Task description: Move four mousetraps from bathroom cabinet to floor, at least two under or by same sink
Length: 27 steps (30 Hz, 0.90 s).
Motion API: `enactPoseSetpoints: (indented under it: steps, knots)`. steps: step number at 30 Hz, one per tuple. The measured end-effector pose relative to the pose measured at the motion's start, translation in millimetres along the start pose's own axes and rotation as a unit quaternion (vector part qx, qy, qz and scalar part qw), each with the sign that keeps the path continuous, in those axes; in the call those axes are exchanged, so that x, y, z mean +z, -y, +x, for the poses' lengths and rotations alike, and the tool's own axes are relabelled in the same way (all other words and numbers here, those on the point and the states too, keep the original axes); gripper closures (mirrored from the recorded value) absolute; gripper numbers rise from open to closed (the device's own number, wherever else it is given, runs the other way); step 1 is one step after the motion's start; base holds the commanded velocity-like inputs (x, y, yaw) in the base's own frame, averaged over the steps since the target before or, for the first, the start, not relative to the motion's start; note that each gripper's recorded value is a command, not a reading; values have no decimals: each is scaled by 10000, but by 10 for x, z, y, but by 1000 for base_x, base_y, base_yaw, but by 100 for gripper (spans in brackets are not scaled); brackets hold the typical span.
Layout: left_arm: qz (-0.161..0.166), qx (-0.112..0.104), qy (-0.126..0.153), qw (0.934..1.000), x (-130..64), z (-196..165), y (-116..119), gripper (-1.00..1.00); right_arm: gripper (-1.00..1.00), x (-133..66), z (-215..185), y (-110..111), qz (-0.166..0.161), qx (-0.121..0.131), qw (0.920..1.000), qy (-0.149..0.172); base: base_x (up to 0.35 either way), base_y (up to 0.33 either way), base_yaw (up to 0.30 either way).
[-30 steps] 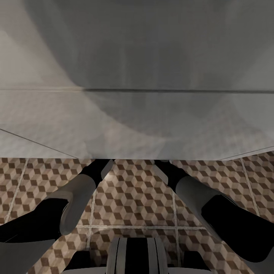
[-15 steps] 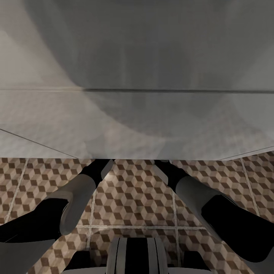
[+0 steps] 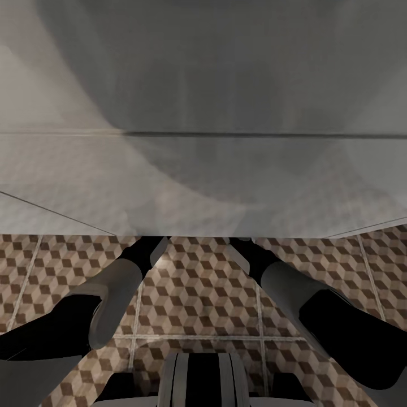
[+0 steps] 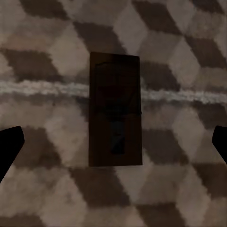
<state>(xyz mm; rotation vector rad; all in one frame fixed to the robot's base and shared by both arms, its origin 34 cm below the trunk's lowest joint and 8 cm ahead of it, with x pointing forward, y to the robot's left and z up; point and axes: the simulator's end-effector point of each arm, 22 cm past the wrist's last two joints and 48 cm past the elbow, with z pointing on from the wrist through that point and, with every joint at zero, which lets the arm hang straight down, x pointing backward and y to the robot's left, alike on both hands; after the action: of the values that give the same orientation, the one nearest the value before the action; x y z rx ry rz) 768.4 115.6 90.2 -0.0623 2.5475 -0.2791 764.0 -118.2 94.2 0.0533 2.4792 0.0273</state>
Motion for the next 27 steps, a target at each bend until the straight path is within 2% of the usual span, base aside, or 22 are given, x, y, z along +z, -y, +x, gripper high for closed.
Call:
enactPoseSetpoints:
  steps: [27]
  knots:
    - [-4, 0, -1, 10000, 0, 1, -2, -100, -100, 0, 0, 0, 0, 0, 10000, 0, 0, 0, 0]
